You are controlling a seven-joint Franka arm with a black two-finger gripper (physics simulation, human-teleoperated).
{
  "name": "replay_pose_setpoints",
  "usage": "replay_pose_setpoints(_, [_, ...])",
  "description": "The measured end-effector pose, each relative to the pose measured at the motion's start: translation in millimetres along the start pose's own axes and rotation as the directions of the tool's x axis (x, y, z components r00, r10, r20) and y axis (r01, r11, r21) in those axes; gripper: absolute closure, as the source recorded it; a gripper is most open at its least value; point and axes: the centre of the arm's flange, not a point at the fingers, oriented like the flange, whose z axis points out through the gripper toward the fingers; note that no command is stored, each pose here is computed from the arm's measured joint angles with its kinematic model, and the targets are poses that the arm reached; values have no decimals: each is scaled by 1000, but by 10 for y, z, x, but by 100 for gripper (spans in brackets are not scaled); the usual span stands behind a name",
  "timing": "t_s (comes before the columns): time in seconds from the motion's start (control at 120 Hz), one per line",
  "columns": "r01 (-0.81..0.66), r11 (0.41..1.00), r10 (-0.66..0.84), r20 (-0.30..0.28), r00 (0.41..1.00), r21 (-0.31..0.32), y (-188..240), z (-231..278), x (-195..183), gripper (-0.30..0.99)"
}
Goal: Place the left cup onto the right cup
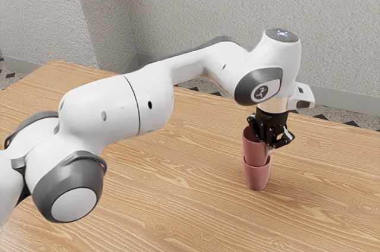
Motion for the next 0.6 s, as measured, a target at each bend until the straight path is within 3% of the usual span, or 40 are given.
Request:
replay_pose_setpoints(0.067, [2,1000,-2,1,1000,0,1,9,1,76])
replay_pose_setpoints(0.217, [7,1000,-7,2,1000,-3,10,11,-1,42])
replay_pose_setpoints(0.325, [12,1000,-12,2,1000,-4,16,7,-3,26])
replay_pose_setpoints(0.6, [21,1000,-21,-28,999,-3,-2,-194,6,8])
